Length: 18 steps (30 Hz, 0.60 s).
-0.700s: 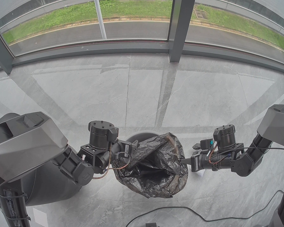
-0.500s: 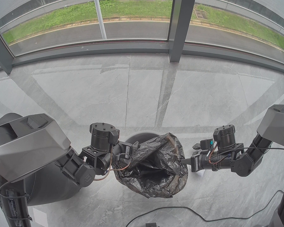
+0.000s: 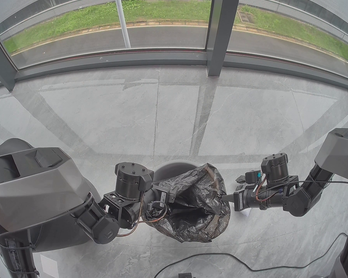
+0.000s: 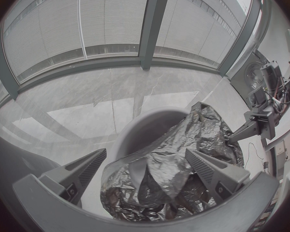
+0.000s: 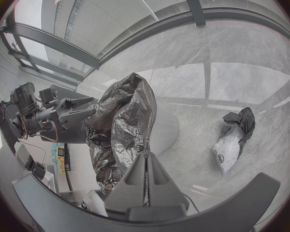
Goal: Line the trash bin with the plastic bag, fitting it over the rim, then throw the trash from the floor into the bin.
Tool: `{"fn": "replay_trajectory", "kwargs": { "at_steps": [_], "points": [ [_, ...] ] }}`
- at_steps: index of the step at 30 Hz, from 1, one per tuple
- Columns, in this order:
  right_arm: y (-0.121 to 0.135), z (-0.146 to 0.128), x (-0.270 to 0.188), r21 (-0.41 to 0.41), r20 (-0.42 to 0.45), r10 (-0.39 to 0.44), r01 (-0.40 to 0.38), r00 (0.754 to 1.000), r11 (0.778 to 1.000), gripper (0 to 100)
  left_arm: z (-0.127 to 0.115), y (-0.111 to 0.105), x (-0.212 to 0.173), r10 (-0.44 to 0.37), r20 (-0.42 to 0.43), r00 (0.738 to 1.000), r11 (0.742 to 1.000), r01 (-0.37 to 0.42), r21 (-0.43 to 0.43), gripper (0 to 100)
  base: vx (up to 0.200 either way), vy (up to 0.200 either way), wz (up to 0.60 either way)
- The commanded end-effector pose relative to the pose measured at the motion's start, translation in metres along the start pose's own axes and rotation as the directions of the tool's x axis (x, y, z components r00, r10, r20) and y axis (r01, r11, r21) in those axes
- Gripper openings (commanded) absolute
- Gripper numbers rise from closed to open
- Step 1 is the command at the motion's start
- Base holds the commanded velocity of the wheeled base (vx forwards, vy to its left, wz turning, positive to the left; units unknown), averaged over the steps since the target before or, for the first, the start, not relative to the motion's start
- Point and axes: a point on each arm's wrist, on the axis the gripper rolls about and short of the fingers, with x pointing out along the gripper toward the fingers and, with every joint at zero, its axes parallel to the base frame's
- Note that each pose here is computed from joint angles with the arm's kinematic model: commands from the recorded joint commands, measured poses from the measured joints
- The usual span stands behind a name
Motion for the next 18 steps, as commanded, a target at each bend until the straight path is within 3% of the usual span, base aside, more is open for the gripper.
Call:
{"fn": "replay_trajectory", "kwargs": {
  "at_steps": [1, 7, 18],
  "points": [
    [0.0, 0.0, 0.0, 0.0, -0.001, 0.001, -0.001, 1.0, 1.0, 0, -0.013, -0.008, -0.001, -0.02, -0.014, 1.0, 1.0, 0.02, 0.016, 100, 0.0, 0.0, 0.0],
    [-0.001, -0.001, 0.001, 0.002, -0.005, 0.0, 0.0, 1.0, 1.0, 0, -0.024, -0.009, 0.01, 0.007, -0.026, 1.0, 1.0, -0.006, 0.025, 100, 0.0, 0.0, 0.0],
    [-0.001, -0.002, 0.002, 0.002, -0.01, -0.001, 0.001, 1.0, 1.0, 0, -0.02, -0.008, 0.014, 0.015, -0.013, 1.0, 1.0, -0.014, 0.016, 100, 0.0, 0.0, 0.0]
  ]
}}
